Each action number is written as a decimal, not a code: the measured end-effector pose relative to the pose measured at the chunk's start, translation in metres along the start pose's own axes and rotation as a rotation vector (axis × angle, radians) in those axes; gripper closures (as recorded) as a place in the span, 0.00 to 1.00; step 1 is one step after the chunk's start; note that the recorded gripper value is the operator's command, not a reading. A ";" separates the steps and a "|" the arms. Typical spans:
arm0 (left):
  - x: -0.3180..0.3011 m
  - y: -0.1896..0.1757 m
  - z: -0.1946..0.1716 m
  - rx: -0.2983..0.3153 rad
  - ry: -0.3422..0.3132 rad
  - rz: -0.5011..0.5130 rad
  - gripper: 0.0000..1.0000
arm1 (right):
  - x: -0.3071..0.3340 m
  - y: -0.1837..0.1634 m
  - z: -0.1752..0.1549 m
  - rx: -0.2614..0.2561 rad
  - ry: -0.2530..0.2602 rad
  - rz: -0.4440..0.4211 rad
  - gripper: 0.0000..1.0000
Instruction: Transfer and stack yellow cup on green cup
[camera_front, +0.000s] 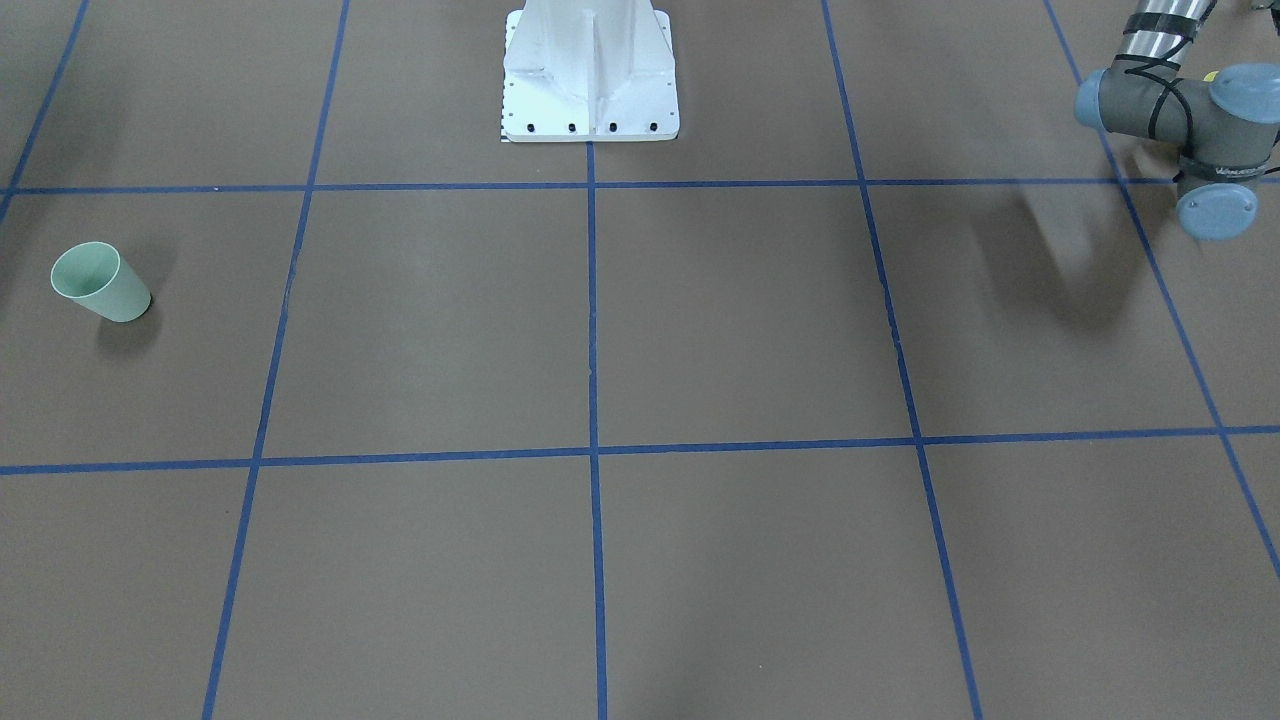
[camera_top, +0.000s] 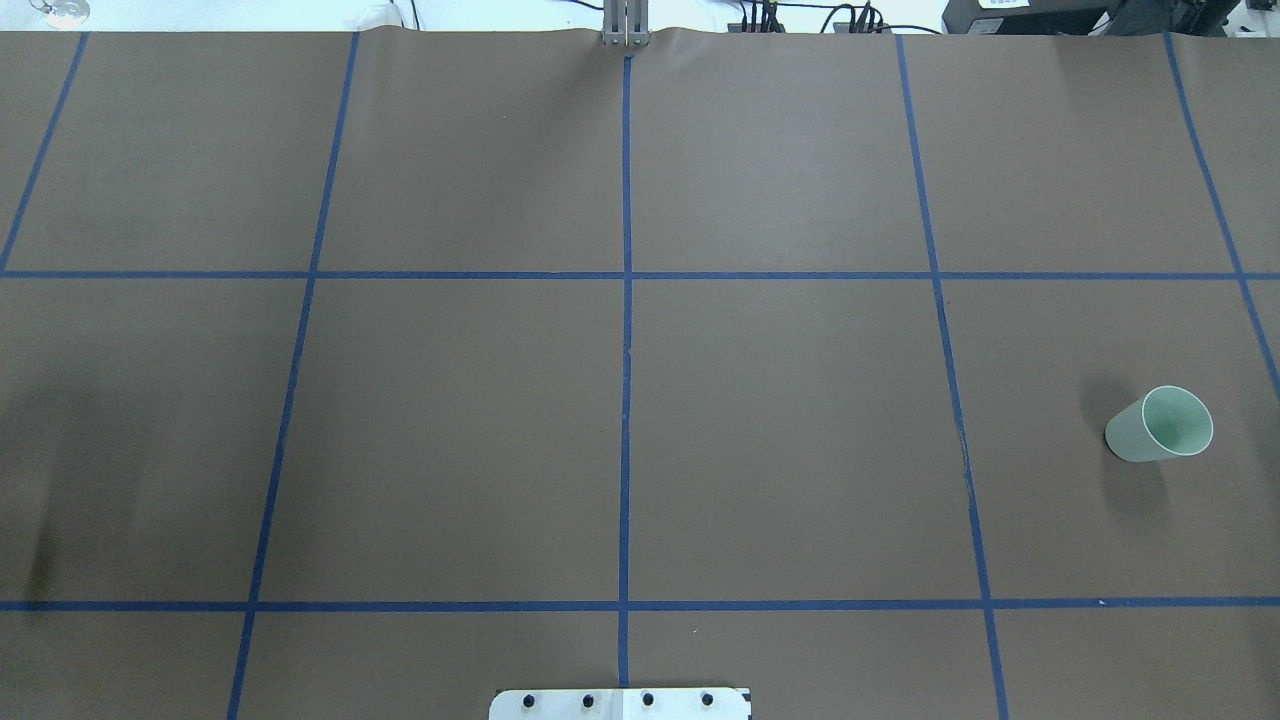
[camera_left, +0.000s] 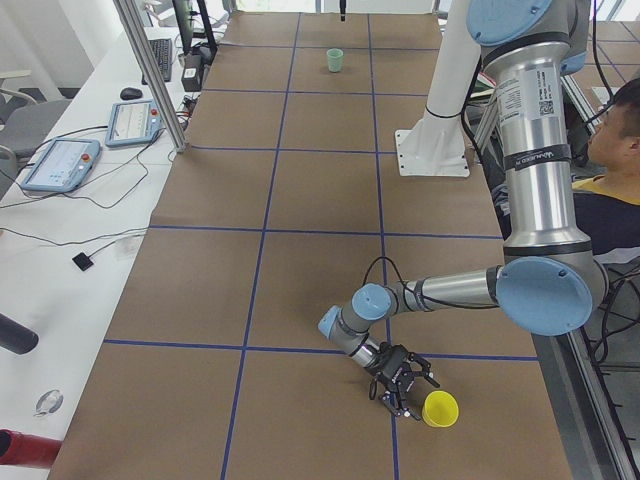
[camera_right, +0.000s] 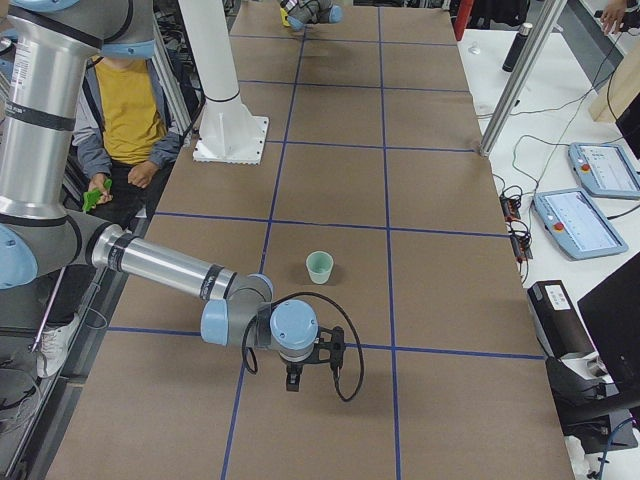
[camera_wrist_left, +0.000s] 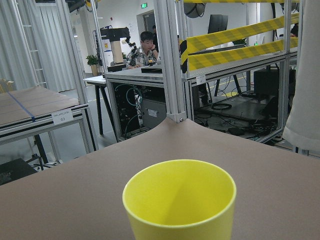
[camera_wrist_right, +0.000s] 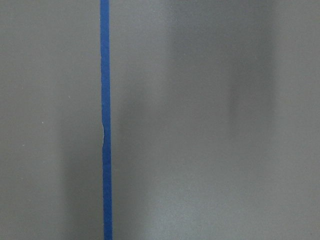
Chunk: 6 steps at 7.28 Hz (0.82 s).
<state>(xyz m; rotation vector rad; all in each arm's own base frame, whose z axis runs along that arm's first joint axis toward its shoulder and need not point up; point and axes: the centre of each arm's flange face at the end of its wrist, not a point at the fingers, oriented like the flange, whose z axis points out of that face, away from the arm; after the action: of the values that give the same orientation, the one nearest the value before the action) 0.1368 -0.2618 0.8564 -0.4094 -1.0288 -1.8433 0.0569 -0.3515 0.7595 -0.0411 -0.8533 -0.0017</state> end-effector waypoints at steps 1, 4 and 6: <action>0.006 0.003 0.013 0.010 -0.007 -0.010 0.00 | 0.000 0.000 0.000 0.000 0.000 0.000 0.00; 0.013 0.009 0.037 0.034 -0.033 -0.024 0.47 | 0.001 0.001 0.001 -0.001 -0.001 0.002 0.00; 0.008 0.014 0.042 0.049 -0.035 -0.022 0.94 | 0.001 0.001 0.001 -0.001 -0.001 0.003 0.00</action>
<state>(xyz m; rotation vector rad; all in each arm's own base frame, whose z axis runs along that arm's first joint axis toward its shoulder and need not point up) 0.1385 -0.2354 0.8928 -0.4040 -1.1040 -1.8323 0.0571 -0.3503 0.7606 -0.0435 -0.8539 0.0001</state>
